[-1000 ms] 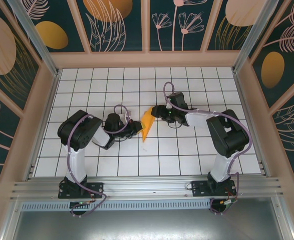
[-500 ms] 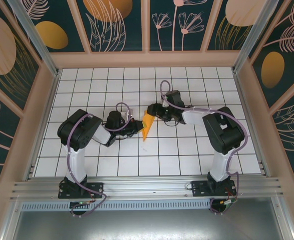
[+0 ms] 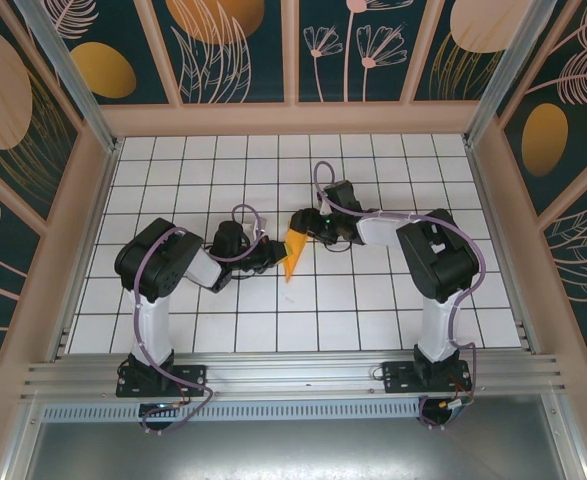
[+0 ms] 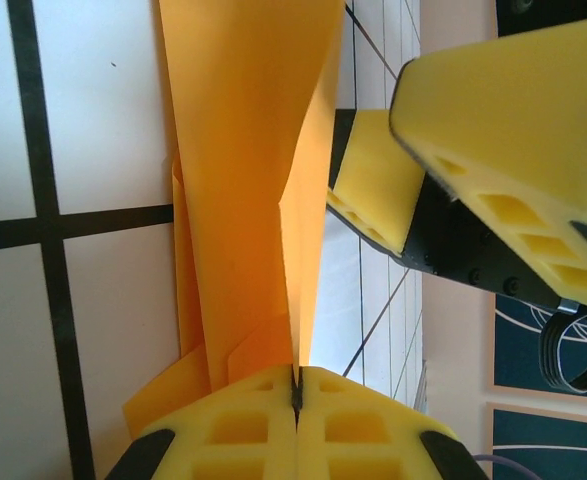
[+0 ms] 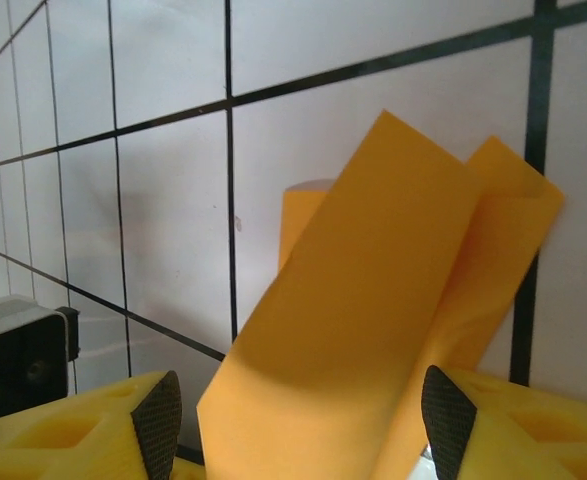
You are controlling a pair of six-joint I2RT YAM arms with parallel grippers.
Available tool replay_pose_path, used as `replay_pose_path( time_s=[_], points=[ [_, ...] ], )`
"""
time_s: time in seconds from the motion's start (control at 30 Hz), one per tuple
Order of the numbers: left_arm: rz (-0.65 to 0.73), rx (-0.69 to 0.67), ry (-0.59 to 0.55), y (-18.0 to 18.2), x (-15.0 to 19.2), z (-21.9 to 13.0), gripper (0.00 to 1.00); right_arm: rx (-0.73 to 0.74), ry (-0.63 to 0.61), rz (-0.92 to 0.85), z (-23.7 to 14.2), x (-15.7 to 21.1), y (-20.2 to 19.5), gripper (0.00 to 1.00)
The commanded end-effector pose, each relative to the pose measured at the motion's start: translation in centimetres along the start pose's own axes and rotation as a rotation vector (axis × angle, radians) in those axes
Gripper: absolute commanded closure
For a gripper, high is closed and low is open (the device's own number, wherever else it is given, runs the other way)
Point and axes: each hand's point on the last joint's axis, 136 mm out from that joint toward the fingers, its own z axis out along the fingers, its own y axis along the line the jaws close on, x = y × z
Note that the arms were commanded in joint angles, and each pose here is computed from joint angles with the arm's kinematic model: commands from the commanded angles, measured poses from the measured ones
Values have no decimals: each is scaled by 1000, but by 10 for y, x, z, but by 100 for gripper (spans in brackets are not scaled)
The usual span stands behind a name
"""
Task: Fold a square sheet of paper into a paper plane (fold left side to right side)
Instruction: Fold the wing for the fifth time at the center of the table.
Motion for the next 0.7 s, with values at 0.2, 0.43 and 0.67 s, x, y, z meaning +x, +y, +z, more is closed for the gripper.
replay_pose_path(
  time_s=[0.2,0.43,0.67],
  points=[
    [16,-20,-3,4,-3,0,97,54,10,18,-1,2,-3,34],
    [19,-18,-7,3,-4,0,95,123,41,43,2,11,-18,45],
    [43,-14,-24,-6,-8,-3,86,167,81,65,12,18,-31,49]
  ],
)
